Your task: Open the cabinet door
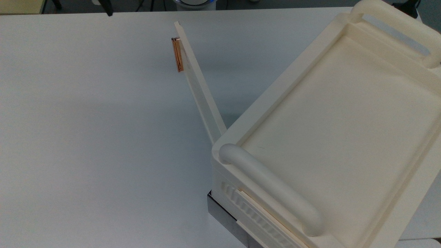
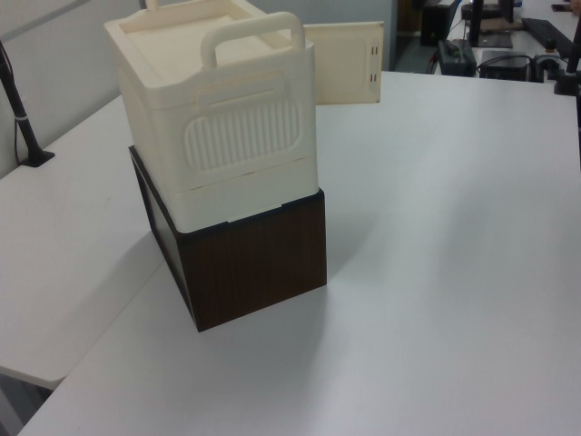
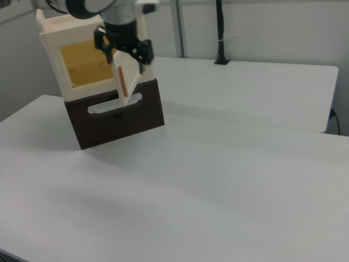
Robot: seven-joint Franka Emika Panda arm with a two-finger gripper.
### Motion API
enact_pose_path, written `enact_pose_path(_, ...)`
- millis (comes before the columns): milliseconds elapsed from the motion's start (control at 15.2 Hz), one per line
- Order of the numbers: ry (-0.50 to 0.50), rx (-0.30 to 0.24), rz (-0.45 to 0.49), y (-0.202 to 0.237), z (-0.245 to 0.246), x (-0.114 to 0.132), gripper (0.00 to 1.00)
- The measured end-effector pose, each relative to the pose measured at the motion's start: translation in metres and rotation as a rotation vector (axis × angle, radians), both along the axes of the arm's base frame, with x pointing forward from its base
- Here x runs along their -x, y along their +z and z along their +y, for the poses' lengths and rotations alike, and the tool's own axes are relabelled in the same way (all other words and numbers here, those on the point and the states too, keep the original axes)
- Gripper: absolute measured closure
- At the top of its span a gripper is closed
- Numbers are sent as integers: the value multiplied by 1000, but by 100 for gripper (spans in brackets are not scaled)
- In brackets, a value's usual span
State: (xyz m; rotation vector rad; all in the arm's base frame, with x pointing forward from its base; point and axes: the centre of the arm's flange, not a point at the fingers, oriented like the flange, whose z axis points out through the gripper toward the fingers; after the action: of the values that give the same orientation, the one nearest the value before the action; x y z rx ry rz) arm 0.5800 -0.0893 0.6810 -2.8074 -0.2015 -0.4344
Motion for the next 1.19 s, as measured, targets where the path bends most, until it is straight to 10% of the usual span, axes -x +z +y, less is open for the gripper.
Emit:
enact_pose_path(527, -141, 26, -46, -16, 72, -39, 0)
enact_pose_path(1186, -261, 77, -35, -36, -14, -45, 0)
